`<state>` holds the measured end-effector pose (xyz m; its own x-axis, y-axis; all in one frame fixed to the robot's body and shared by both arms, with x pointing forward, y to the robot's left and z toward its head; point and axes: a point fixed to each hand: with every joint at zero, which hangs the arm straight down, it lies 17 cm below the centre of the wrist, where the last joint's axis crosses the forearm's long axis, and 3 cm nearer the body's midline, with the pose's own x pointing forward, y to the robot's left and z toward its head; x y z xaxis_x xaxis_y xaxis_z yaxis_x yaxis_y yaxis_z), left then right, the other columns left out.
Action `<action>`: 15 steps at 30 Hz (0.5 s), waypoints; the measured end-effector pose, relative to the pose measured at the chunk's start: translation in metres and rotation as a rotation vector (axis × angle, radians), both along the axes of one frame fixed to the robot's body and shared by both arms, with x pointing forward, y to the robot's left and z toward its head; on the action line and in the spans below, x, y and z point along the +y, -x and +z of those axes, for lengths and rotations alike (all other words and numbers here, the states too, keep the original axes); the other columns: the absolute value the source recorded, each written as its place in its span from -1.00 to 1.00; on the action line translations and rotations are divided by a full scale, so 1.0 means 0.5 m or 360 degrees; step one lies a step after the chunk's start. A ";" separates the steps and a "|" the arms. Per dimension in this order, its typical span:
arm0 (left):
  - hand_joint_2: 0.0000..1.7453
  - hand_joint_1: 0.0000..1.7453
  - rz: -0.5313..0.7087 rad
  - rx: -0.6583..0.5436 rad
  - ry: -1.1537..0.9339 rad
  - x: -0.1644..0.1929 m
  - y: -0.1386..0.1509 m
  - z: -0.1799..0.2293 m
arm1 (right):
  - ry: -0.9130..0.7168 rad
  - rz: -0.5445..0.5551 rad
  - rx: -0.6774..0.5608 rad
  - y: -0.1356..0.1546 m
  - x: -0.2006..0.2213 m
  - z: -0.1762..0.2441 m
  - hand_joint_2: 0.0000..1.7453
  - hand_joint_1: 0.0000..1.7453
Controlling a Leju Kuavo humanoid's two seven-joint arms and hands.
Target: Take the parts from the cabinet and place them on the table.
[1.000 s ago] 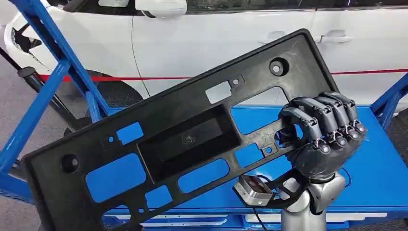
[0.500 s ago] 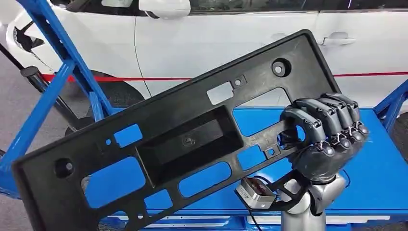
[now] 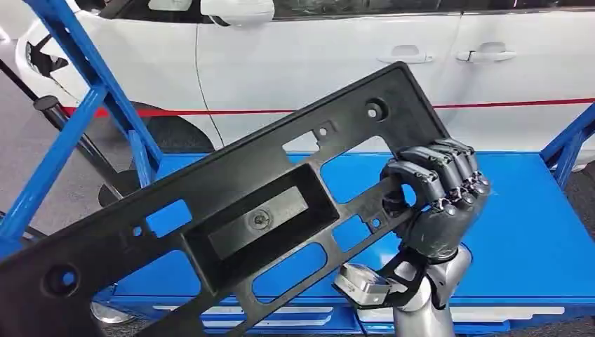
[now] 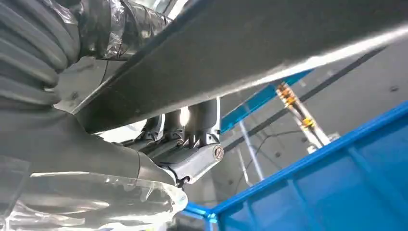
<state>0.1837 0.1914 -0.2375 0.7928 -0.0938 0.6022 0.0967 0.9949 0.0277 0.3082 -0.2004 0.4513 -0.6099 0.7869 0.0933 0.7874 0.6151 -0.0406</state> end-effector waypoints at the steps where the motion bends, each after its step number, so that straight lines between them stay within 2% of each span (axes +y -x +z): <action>1: 1.00 -1.00 0.0000 0.0002 0.0001 0.000 0.002 0.000 | -0.0003 0.0027 0.0011 -0.003 0.007 -0.004 1.00 1.00; 15: 1.00 -1.00 0.0004 -0.0001 0.0011 -0.003 0.003 0.000 | 0.0032 0.0201 0.0198 -0.040 0.074 -0.077 1.00 1.00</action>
